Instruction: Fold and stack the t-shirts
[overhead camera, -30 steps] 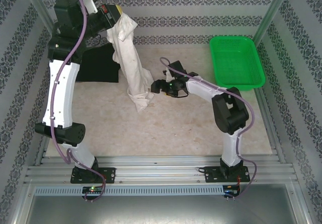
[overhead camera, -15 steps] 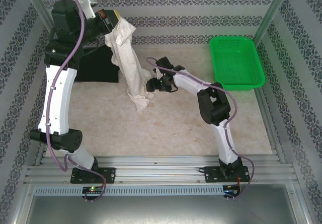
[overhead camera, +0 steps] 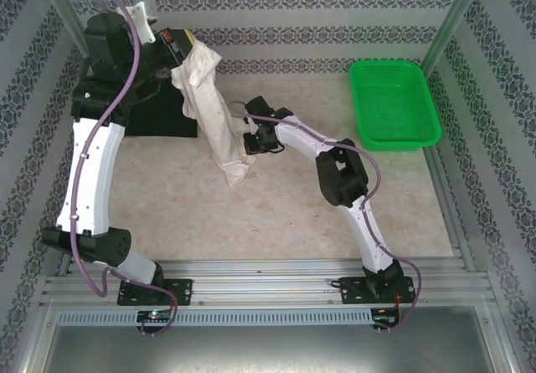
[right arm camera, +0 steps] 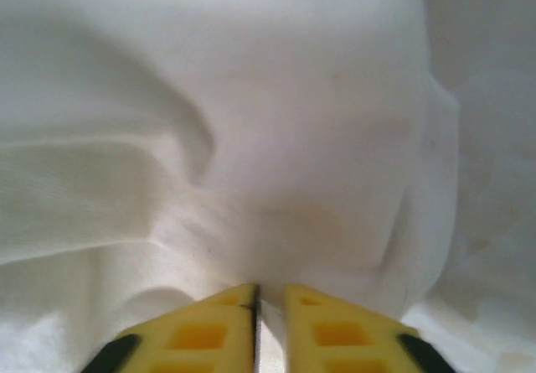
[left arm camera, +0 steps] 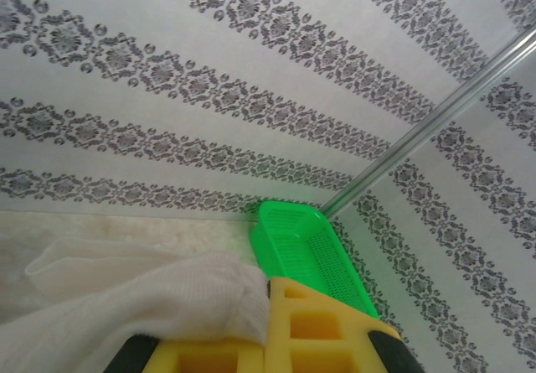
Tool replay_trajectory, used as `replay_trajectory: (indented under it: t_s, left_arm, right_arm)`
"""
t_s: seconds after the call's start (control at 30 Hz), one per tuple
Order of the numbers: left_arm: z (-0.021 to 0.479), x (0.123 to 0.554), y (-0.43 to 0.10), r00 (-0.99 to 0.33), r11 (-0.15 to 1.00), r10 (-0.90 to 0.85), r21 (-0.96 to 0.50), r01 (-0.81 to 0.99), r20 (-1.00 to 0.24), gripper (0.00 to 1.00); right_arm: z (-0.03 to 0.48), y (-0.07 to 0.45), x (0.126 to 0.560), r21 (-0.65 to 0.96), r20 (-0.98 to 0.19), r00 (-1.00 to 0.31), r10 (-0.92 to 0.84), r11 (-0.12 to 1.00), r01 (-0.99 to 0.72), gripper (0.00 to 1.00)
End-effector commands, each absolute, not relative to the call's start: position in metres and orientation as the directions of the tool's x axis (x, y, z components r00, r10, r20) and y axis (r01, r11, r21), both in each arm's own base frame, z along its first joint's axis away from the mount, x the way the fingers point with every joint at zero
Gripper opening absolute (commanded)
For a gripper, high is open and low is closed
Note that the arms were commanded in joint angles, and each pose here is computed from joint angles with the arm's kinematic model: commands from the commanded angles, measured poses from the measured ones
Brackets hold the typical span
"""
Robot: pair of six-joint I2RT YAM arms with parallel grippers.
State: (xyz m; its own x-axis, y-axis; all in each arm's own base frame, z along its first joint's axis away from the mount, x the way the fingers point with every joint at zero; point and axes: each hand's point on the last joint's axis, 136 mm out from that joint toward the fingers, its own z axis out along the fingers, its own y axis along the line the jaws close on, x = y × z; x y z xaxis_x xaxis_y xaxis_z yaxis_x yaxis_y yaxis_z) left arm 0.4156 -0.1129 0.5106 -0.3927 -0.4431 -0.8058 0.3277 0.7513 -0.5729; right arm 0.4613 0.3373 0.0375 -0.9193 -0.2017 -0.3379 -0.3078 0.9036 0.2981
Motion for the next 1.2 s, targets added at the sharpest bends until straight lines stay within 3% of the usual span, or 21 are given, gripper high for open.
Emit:
replay_trajectory:
  t_s: [0.0,0.2,0.5,0.57,0.6,0.67,0.73,0.93,1.17]
  left_arm:
    - [0.535,0.405,-0.097,-0.281,0.769,-0.454,-0.532,0.355,-0.845,0.0]
    - [0.534,0.387,-0.064,-0.224,0.792,-0.485,-0.533,0.298,-0.846,0.0]
    - [0.545,0.37,-0.053,-0.181,0.768,-0.527,-0.557,0.316,-0.83,0.0]
    - [0.543,0.372,-0.057,-0.192,0.75,-0.54,-0.572,0.333,-0.82,0.0]
    - [0.541,0.374,-0.057,-0.197,0.744,-0.545,-0.578,0.335,-0.815,0.0]
    - [0.534,0.376,-0.057,-0.205,0.742,-0.549,-0.585,0.327,-0.81,0.0]
    - [0.525,0.378,-0.056,-0.22,0.748,-0.545,-0.588,0.308,-0.809,0.0]
    - [0.491,0.378,-0.05,-0.268,0.774,-0.53,-0.588,0.234,-0.804,0.0]
    - [0.439,0.373,-0.037,-0.325,0.807,-0.517,-0.578,0.123,-0.792,0.0]
  right_arm:
    - [0.061,0.323,0.477,0.334,-0.378,-0.921,-0.098,0.913,-0.234,0.03]
    - [0.187,0.279,0.492,0.407,-0.594,-0.802,0.072,0.886,-0.222,0.0]
    - [0.329,0.201,0.458,0.507,-0.738,-0.622,0.262,0.824,-0.253,0.0]
    - [0.324,0.205,0.452,0.538,-0.709,-0.664,0.238,0.791,-0.291,0.0]
    - [0.311,0.214,0.449,0.573,-0.664,-0.715,0.218,0.763,-0.299,0.1]
    - [0.279,0.237,0.442,0.623,-0.57,-0.807,0.155,0.721,-0.302,0.45]
    - [0.244,0.264,0.434,0.626,-0.505,-0.86,0.07,0.716,-0.309,0.61]
    - [0.161,0.311,0.44,0.729,-0.22,-0.97,0.104,0.678,-0.093,0.72]
    - [0.113,0.336,0.448,0.778,0.014,-0.978,0.206,0.613,0.14,0.72]
